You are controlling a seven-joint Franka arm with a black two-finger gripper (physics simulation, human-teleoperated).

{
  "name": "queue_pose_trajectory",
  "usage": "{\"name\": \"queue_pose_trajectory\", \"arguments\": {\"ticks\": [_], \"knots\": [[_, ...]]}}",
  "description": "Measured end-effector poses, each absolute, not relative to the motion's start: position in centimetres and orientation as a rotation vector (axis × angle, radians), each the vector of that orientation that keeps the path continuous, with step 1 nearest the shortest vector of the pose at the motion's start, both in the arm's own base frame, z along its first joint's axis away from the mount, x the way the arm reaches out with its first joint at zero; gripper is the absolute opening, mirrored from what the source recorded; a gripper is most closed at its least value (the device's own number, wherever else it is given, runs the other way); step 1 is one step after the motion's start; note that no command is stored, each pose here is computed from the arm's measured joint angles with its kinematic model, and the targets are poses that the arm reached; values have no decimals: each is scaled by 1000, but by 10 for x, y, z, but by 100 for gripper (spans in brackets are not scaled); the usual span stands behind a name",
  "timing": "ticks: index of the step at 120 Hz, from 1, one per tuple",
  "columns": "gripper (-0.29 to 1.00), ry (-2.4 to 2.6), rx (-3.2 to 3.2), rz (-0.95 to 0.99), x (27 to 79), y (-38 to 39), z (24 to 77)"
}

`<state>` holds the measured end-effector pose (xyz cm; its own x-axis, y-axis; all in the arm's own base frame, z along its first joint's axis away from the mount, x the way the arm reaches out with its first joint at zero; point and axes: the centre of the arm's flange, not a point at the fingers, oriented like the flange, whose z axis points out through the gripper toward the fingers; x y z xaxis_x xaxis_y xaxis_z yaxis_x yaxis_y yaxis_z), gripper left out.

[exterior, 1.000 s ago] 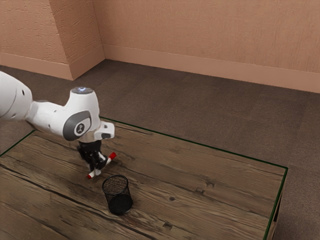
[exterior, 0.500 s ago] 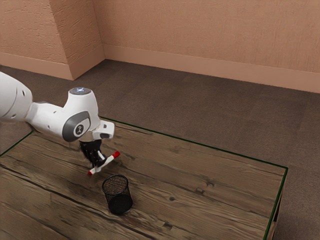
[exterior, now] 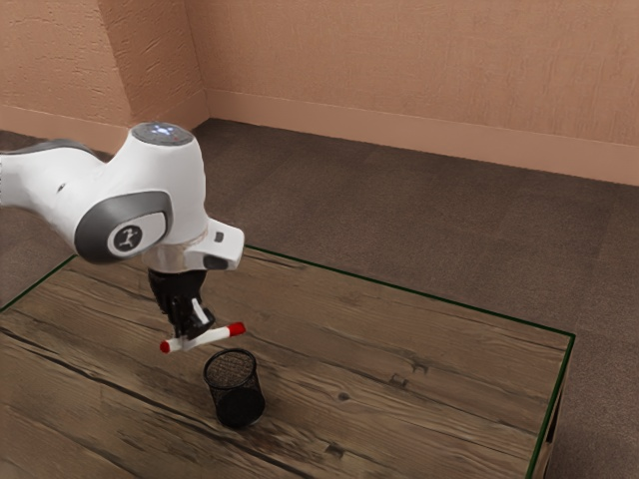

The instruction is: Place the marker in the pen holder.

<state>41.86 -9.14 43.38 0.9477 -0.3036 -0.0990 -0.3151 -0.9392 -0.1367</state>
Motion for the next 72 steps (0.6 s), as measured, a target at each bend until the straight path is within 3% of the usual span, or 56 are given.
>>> {"name": "queue_pose_trajectory", "arguments": {"ticks": [34,56,66,72], "knots": [[-4,304,-2971,358,416,-87,386],[-1,184,-2990,443,455,-83,373],[3,128,-2995,454,467,-82,375],[13,109,-2998,451,472,-85,379]]}}
